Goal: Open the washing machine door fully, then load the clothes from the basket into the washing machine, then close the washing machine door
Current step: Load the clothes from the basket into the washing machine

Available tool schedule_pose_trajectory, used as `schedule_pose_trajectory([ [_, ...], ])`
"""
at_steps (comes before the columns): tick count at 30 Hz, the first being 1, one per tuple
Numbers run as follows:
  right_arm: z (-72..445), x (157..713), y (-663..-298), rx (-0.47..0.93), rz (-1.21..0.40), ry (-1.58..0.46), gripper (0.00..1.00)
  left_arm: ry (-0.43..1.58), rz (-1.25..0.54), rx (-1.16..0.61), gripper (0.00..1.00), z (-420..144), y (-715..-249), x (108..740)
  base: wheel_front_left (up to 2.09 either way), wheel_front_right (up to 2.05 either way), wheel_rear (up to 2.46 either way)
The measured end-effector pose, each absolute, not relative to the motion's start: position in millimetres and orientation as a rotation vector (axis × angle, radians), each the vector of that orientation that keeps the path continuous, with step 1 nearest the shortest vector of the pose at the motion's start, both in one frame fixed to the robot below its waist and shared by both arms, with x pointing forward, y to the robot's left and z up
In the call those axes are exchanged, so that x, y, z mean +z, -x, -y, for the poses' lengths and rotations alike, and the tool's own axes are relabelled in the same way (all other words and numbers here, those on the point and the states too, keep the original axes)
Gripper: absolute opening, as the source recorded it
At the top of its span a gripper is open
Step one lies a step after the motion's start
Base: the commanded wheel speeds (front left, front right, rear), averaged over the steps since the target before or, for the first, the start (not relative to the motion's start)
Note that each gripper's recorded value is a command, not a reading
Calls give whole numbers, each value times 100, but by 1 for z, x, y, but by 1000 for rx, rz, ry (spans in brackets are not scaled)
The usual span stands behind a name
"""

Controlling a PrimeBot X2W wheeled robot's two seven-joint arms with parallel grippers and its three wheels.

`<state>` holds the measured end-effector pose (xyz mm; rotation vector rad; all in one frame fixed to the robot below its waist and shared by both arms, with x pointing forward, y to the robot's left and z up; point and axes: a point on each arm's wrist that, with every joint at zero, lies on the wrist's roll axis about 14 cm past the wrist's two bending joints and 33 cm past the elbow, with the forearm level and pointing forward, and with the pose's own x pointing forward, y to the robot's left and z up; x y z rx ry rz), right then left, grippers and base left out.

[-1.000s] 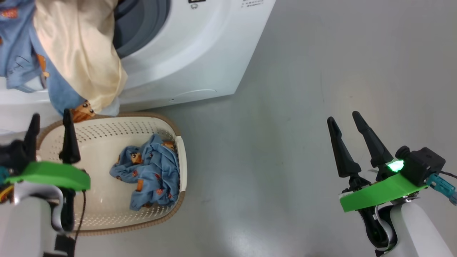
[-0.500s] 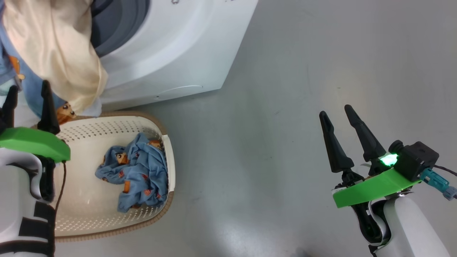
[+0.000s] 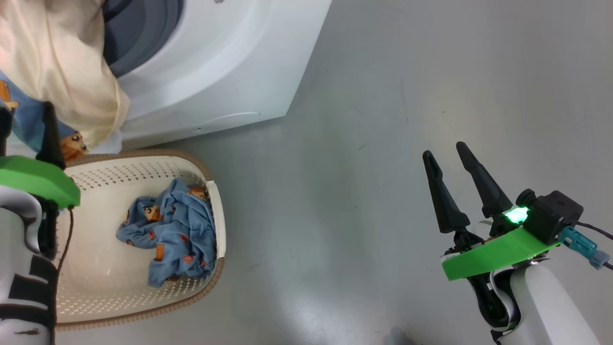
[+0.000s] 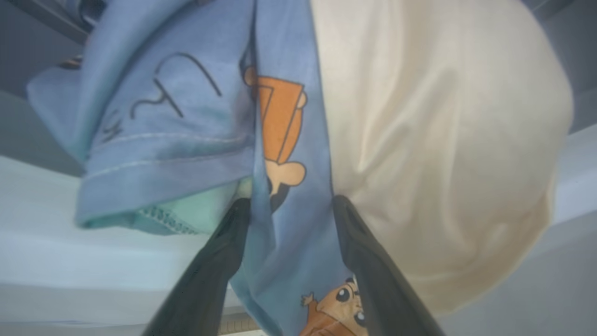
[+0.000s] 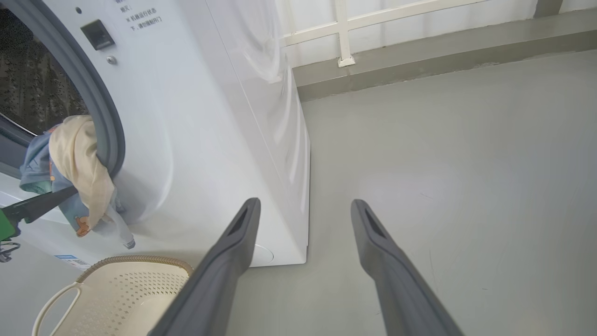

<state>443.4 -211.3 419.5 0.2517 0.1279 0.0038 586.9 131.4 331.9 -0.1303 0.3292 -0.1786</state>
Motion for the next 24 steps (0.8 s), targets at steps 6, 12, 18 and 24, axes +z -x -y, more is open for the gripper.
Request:
schedule_pose_trajectory([
  [6,211,417,-443,1,-132,-254,100,142,-340,-191,0,-126,-588,329,0,0,0],
  [12,209,415,-445,-4,-135,-266,100,149,-330,-221,0,-118,-589,331,0,0,0],
  [18,206,411,-448,-3,-139,-275,100,174,-319,-226,0,-118,-592,333,0,0,0],
  [24,206,412,-452,-4,-132,-280,100,141,-321,-254,0,-116,-593,331,0,0,0],
])
